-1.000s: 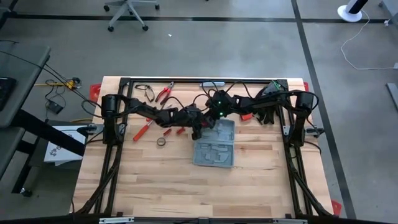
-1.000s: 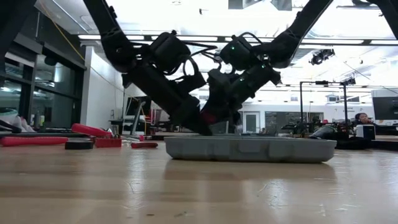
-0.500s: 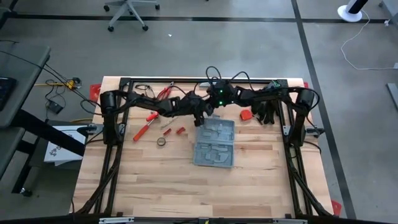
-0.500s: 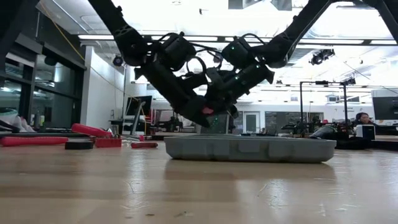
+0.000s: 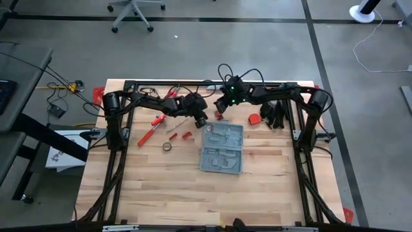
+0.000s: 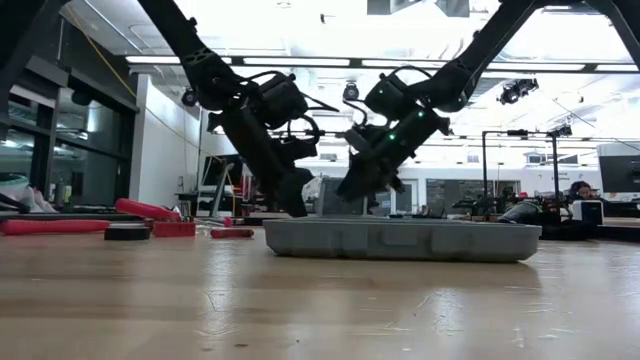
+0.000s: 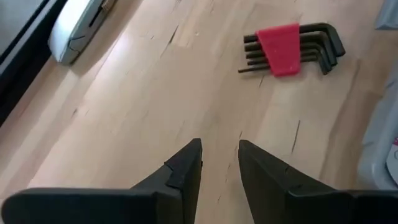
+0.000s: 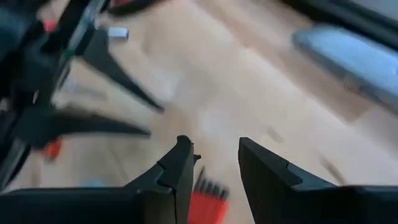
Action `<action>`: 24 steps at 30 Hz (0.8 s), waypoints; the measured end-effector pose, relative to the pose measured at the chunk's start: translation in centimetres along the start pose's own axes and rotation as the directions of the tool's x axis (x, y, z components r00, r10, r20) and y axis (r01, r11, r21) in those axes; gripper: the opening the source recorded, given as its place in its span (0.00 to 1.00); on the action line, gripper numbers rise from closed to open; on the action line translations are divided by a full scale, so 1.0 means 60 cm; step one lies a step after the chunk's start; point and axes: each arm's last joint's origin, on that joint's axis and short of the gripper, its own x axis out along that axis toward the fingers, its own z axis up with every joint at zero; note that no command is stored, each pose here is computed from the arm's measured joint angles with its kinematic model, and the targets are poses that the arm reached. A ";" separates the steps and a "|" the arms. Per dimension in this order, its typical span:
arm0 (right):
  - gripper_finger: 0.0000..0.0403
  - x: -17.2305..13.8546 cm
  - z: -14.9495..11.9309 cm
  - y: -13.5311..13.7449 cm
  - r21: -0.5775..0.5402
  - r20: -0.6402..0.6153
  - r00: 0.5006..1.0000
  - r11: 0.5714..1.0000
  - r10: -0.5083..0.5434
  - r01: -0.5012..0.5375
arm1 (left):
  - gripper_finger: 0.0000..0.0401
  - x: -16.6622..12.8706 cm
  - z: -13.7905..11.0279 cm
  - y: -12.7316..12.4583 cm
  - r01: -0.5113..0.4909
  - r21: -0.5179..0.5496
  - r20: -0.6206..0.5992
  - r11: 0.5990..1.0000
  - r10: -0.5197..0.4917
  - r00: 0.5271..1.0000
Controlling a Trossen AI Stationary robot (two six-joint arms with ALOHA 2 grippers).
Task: Prefit tool cases
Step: Remove the orange hex key set from the gray tool case
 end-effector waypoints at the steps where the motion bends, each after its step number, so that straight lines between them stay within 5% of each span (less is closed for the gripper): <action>1: 0.29 -0.001 -0.004 0.004 -0.015 -0.027 1.000 1.000 -0.001 0.001 | 0.25 -0.002 0.001 -0.002 0.008 0.001 0.002 1.000 -0.008 1.000; 10: 0.29 0.007 -0.060 0.027 -0.093 -0.129 0.988 0.993 -0.090 0.078 | 0.25 -0.012 0.005 -0.049 0.078 0.035 0.029 0.996 -0.079 0.996; 24: 0.29 0.010 -0.062 0.028 -0.088 -0.118 0.987 0.992 -0.104 0.094 | 0.25 -0.019 -0.011 -0.140 0.183 0.113 0.007 0.977 -0.185 0.983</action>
